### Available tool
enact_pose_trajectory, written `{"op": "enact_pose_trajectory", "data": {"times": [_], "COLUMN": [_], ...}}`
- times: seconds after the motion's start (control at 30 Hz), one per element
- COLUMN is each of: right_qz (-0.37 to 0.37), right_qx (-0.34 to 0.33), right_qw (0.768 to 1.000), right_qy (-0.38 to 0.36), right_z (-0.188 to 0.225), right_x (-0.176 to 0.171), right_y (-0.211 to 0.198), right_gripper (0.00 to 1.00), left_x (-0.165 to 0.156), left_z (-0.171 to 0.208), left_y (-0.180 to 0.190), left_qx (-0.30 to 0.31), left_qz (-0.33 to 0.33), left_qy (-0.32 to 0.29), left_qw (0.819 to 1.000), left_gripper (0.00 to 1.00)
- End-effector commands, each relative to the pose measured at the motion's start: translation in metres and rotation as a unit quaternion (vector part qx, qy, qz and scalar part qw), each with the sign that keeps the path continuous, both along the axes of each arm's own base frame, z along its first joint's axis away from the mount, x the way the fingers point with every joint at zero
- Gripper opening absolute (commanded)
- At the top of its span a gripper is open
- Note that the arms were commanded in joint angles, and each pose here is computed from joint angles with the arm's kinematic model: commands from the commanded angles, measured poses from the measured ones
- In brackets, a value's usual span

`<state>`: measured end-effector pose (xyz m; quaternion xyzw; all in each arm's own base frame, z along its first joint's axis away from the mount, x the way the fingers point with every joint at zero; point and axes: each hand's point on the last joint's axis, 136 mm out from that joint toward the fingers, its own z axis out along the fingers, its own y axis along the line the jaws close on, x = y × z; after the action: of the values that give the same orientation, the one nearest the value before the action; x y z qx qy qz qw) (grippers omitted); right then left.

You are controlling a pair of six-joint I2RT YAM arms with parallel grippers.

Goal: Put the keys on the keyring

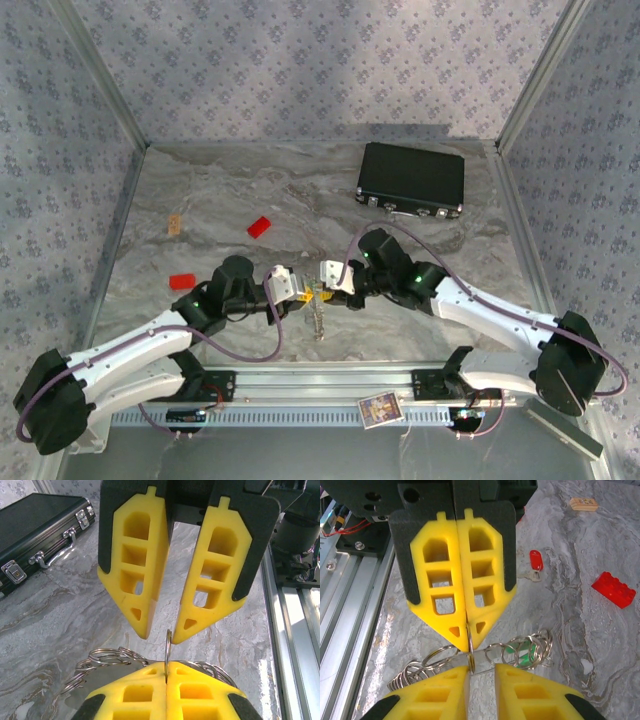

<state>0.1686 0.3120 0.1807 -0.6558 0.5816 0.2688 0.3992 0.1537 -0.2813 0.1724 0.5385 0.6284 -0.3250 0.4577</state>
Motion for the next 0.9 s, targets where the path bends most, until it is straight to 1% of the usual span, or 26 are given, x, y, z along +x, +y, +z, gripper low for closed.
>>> {"op": "enact_pose_trajectory", "data": {"times": [0.0, 0.07, 0.23, 0.27, 0.3, 0.4, 0.53, 0.6, 0.7, 0.8, 0.87], "right_qz": [0.015, 0.018, 0.020, 0.021, 0.023, 0.028, 0.034, 0.033, 0.032, 0.023, 0.008], "right_qx": [0.013, 0.014, 0.009, 0.009, 0.010, 0.023, 0.031, 0.030, 0.030, 0.023, 0.021], "right_qw": [1.000, 1.000, 1.000, 1.000, 1.000, 0.999, 0.999, 0.999, 0.999, 0.999, 1.000], "right_qy": [-0.006, -0.006, -0.003, -0.001, 0.001, 0.009, 0.020, 0.022, 0.022, 0.019, 0.015], "right_z": [0.0116, 0.0125, 0.0087, 0.0076, 0.0073, 0.0090, 0.0080, 0.0067, 0.0063, 0.0048, 0.0054], "right_x": [-0.0009, -0.0015, -0.0019, -0.0024, -0.0034, -0.0058, -0.0080, -0.0081, -0.0083, -0.0060, -0.0016], "right_y": [0.0083, 0.0093, 0.0099, 0.0097, 0.0101, 0.0128, 0.0157, 0.0158, 0.0150, 0.0124, 0.0082], "right_gripper": [0.19, 0.17, 0.03, 0.00, 0.00, 0.00, 0.00, 0.00, 0.00, 0.00, 0.15], "left_x": [0.0005, 0.0000, -0.0001, 0.0000, 0.0004, 0.0016, 0.0025, 0.0022, 0.0014, 0.0018, 0.0034], "left_z": [0.0184, 0.0187, 0.0175, 0.0180, 0.0186, 0.0189, 0.0189, 0.0189, 0.0181, 0.0197, 0.0212], "left_y": [-0.0061, -0.0066, -0.0072, -0.0073, -0.0076, -0.0085, -0.0107, -0.0113, -0.0106, -0.0088, -0.0072], "left_qx": [-0.013, -0.012, -0.008, -0.009, -0.010, -0.017, -0.029, -0.030, -0.029, -0.031, -0.030], "left_qz": [-0.013, -0.015, -0.018, -0.017, -0.017, -0.014, -0.013, -0.015, -0.016, -0.012, -0.005], "left_qy": [-0.019, -0.019, -0.017, -0.017, -0.018, -0.019, -0.019, -0.017, -0.017, -0.022, -0.026], "left_qw": [1.000, 1.000, 1.000, 1.000, 1.000, 1.000, 0.999, 0.999, 0.999, 0.999, 0.999], "left_gripper": [0.00, 0.00, 0.00, 0.03, 0.08, 0.14, 0.15, 0.13, 0.05, 0.00, 0.00]}}
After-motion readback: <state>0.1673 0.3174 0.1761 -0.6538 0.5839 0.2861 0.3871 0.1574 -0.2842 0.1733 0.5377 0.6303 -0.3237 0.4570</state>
